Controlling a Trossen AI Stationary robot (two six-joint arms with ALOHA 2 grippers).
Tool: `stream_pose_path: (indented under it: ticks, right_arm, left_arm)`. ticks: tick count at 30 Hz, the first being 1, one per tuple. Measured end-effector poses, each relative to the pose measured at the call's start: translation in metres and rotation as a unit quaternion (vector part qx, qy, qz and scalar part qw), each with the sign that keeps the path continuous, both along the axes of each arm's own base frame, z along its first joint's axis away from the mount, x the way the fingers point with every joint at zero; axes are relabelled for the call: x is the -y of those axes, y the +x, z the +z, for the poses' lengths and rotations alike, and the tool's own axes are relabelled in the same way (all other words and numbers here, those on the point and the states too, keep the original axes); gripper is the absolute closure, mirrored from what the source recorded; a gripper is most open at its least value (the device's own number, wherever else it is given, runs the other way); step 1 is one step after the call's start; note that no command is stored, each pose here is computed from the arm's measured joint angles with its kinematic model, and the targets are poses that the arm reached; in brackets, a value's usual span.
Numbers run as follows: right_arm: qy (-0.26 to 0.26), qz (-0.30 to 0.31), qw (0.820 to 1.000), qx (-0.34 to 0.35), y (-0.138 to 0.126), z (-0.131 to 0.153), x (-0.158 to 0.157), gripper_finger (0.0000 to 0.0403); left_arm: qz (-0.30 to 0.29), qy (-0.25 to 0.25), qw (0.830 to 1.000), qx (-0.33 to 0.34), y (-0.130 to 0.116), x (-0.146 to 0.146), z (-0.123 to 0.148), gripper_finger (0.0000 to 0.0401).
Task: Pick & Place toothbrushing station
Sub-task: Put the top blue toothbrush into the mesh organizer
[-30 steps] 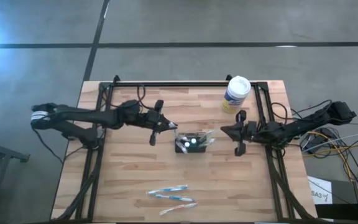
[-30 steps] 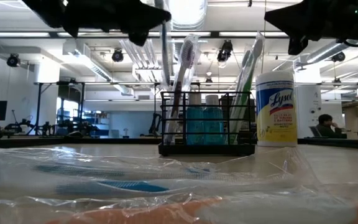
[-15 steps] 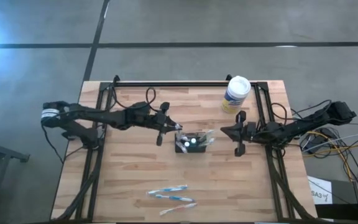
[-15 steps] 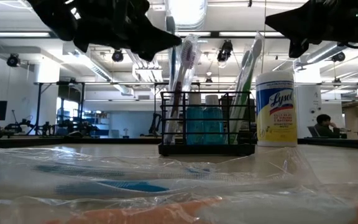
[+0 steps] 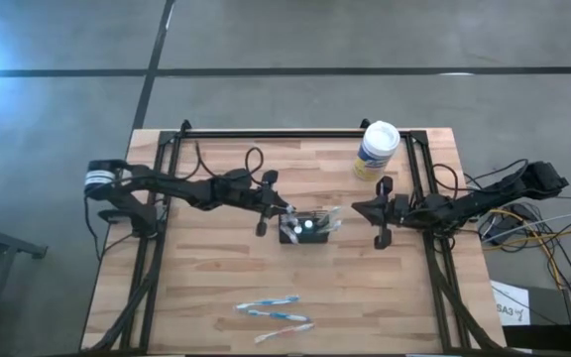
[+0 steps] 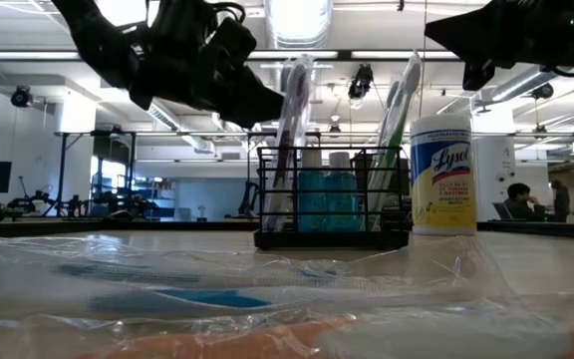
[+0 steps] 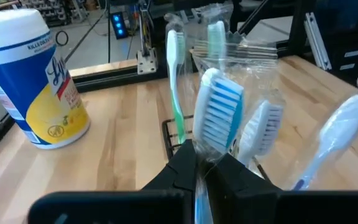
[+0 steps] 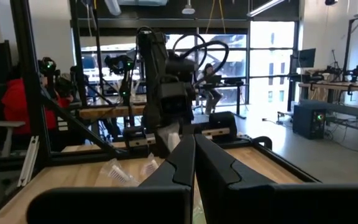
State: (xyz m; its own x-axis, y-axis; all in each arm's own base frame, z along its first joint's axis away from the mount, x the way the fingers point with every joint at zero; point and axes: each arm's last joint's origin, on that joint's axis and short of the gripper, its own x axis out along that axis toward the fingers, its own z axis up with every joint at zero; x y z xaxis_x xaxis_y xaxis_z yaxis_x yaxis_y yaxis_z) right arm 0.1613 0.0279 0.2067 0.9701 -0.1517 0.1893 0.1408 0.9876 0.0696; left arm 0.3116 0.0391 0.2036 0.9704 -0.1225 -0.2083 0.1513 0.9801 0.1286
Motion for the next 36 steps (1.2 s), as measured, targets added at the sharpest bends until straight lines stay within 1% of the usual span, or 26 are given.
stream_pose_path:
  ticks: [9,13,18,21,23,25,28,32,36]
  right_arm:
    - [-0.003,0.000,1.000,-0.003,0.000,-0.001,0.000,0.0394]
    - [-0.007,-0.001,1.000,-0.004,0.000,-0.001,0.000,0.0394]
    - [-0.010,-0.002,1.000,-0.003,0.000,-0.001,0.000,0.0394]
    - [-0.010,-0.002,1.000,-0.004,0.000,-0.001,0.000,0.0394]
    - [-0.010,-0.002,1.000,-0.004,0.000,-0.001,0.000,0.0394]
    - [-0.011,-0.002,1.000,-0.004,0.000,-0.001,0.000,0.0394]
    - [-0.011,-0.002,1.000,-0.004,0.000,-0.001,0.000,0.0394]
    - [-0.012,-0.002,1.000,-0.008,0.000,-0.002,0.000,0.0394]
    - [-0.015,-0.002,1.000,-0.016,0.000,-0.004,0.000,0.0394]
  left_arm:
    - [0.001,-0.005,1.000,-0.017,-0.001,0.000,-0.009,0.0382]
    - [0.004,-0.016,1.000,-0.019,-0.003,0.000,-0.008,0.0368]
    - [0.005,-0.020,0.999,-0.026,-0.006,0.001,-0.005,0.0315]
    - [0.001,-0.030,0.999,-0.021,-0.008,0.001,-0.001,0.0271]
    - [-0.011,-0.038,0.999,-0.018,-0.009,0.002,0.001,0.0238]
    - [-0.019,-0.039,0.999,-0.011,-0.010,0.003,0.006,0.0207]
    - [-0.020,-0.043,0.999,0.003,-0.017,0.004,0.020,0.0168]
    - [-0.020,-0.049,0.999,-0.002,-0.039,0.007,0.046,0.0140]
    - [-0.020,-0.061,0.998,-0.023,-0.075,0.014,0.077,0.0138]
